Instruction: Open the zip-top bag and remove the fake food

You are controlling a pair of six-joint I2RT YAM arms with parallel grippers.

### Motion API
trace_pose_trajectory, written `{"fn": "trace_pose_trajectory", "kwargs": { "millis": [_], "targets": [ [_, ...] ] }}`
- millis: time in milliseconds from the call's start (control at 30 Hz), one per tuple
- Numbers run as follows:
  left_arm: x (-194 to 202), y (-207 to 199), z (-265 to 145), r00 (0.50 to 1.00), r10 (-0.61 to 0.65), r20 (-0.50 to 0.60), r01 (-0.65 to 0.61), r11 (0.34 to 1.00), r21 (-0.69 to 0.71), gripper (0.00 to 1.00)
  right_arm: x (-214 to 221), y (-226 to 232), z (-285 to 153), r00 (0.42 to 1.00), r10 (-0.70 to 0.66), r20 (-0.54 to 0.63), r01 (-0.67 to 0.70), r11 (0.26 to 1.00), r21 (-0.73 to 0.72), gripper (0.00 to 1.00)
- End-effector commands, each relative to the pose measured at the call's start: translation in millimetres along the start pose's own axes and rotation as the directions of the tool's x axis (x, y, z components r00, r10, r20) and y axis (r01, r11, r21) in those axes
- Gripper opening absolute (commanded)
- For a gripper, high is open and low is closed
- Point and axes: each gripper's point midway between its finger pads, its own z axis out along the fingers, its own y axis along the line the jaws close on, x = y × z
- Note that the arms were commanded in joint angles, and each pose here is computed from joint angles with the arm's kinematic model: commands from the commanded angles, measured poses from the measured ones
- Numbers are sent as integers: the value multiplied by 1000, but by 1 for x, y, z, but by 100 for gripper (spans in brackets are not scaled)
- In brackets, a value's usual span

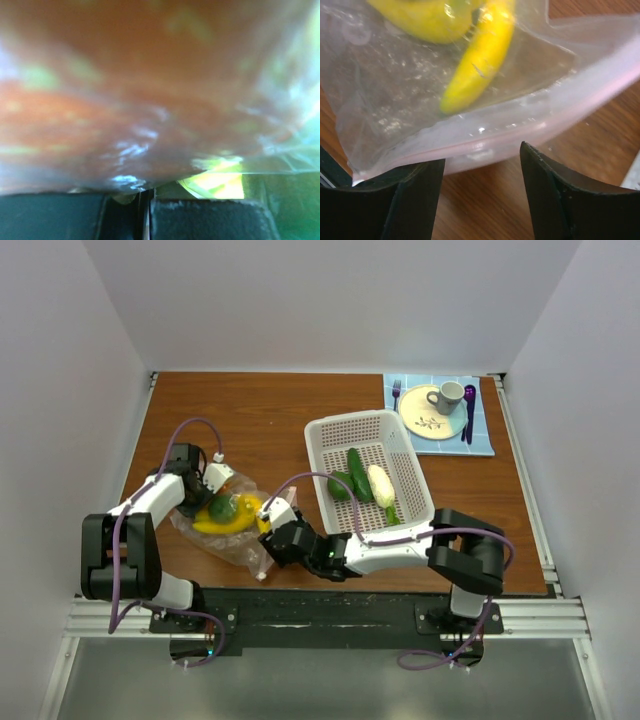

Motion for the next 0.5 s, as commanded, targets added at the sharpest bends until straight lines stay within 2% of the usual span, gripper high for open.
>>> {"fn": "trace_pose_trajectory", "kwargs": {
  "millis": [0, 33, 200, 433, 467],
  "targets": [
    [15, -15, 2, 999, 6, -36, -4, 998, 59, 0, -45, 24, 9, 989, 101, 112, -94, 993, -65, 71],
    [15, -16, 2, 999, 6, -38, -4, 998, 62, 0, -42, 26, 12, 988, 104, 111, -97, 993, -65, 75],
    [15, -17, 1, 999, 6, -32, -4, 998, 65, 0, -48, 31, 28, 985, 114, 129, -110, 993, -42, 81],
    [18, -32, -20, 1000, 21, -15, -19, 990, 139, 0, -38, 34, 61, 992, 98, 86, -99, 995, 7, 78],
    [9, -31, -29, 999, 17, 30, -21, 989, 149, 0, -33, 34, 65, 992, 101, 73, -102, 995, 13, 77]
  ]
}}
